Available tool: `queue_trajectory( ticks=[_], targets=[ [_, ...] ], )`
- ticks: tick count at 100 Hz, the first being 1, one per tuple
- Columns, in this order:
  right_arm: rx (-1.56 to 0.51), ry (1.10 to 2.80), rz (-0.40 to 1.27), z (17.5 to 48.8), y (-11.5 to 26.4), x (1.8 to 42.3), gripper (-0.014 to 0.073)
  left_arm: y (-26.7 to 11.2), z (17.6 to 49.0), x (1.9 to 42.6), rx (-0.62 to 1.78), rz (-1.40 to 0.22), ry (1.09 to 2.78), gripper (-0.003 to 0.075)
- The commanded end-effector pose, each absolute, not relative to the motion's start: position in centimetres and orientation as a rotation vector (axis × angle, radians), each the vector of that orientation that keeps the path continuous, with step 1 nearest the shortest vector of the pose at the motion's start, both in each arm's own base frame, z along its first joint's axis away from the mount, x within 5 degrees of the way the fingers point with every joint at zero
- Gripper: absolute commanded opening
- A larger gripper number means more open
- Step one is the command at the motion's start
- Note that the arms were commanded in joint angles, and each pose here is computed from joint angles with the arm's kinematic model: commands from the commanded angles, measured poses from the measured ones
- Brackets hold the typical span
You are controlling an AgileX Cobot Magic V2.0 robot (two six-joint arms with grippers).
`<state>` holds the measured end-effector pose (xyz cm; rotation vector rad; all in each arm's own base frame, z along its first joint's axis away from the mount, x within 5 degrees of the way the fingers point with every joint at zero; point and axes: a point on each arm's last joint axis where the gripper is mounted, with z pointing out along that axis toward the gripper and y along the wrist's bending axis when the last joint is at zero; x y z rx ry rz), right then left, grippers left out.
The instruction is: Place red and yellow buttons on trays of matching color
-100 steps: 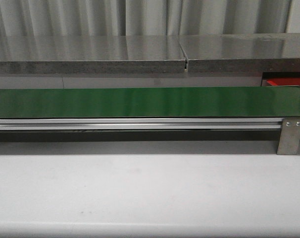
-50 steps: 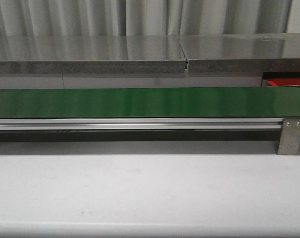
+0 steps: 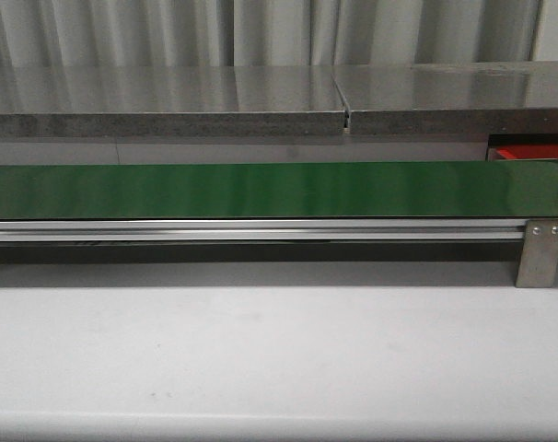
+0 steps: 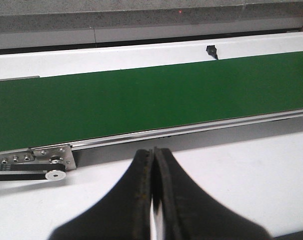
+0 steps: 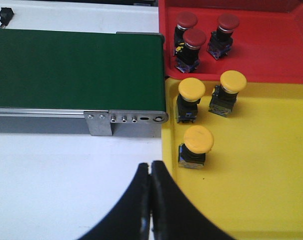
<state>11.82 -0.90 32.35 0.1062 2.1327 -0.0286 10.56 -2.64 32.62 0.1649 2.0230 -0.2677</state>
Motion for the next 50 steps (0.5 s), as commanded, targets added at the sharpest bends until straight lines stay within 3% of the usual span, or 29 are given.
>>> queue_trajectory(
  ticks=[1,50],
  targets=[
    [0.093,2.037,-0.048,33.74,-1.00,12.04,-0.0066,-2.70,34.09,10.77,0.131,-0.293,1.933,-0.0020],
    [0.093,2.037,-0.048,33.74,-1.00,12.04,-0.0066,-2.65,33.86,11.20,0.127,-0.283,1.949,-0.0020]
  ],
)
